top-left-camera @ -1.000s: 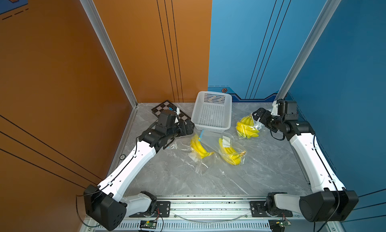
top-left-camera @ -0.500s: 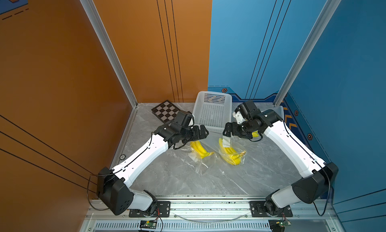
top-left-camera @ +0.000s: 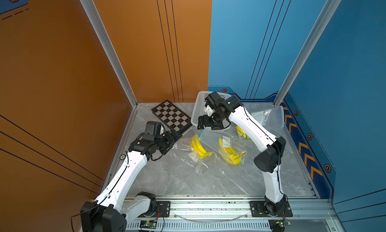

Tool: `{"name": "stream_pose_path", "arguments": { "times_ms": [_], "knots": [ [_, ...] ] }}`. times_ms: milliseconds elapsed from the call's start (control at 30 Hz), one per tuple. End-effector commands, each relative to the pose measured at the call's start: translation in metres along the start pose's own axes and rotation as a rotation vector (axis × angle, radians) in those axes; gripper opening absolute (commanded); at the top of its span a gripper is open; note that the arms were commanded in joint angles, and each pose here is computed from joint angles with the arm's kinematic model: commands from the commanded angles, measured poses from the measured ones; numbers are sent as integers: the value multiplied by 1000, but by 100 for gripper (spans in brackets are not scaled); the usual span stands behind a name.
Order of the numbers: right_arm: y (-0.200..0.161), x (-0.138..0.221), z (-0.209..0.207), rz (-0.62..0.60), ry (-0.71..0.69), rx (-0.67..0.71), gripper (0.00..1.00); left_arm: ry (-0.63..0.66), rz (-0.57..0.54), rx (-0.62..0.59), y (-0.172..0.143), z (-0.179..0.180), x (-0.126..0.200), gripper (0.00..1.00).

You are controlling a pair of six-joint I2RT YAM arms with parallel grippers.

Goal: Open the zip-top bag and take out the banana
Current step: Pick up the zipper food storage bag at the center of the board.

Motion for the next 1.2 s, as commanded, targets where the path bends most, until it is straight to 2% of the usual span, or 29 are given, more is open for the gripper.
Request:
{"name": "stream_pose_path", "arguments": {
  "times_ms": [0, 133, 200, 267, 300, 533, 667, 700, 833, 900, 967, 1033, 1100, 1167],
  "knots": [
    [-29, -17, -10, 107, -189, 27, 90, -19, 27, 66, -13, 11, 9, 91],
    [-35, -36, -7, 101, -263, 48, 88, -27, 42, 78, -15, 20, 16, 91],
    [-37, -40, -9, 97, -299, 34, 80, -41, 53, 92, -12, 23, 17, 91],
    [-39, -37, -12, 85, -326, 7, 65, -63, 65, 108, -9, 24, 20, 92],
    [-39, -32, -12, 67, -339, 1, 54, -72, 70, 108, -8, 23, 22, 92],
    [-54, 6, -20, -11, -427, -6, 0, -78, 94, 42, -17, 12, 21, 94],
    [-66, 32, -30, -74, -474, 8, 0, -88, 115, 23, -24, 6, 19, 94],
    [-71, 49, -29, -114, -447, 15, 0, -99, 127, 19, -27, 2, 17, 94],
    [-97, 70, -28, -171, -310, 87, 0, -188, 177, -21, -37, -30, 5, 95],
    [-108, 82, -34, -191, -226, 113, 0, -226, 213, -137, -42, -58, 2, 95],
    [-115, 94, -43, -201, -134, 123, 0, -282, 248, -341, -48, -96, 5, 99],
    [-116, 115, -51, -221, -44, 128, 0, -254, 281, -516, -52, -115, 8, 100],
    [-116, 135, -57, -226, 32, 147, 0, -272, 284, -662, -50, -136, 14, 100],
    [-113, 154, -59, -223, 131, 163, 0, -344, 255, -793, -45, -165, 23, 100]
  ]
}}
Point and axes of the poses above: each gripper's point midway between its finger pads, its own x axis back along the fingers, its own z axis along the line the jaws close on, y = z × x, the point moved 3 cm from there along x, back along the fingers, and after that the axes turned 9 degrees about -x, right-handed, at the moved point
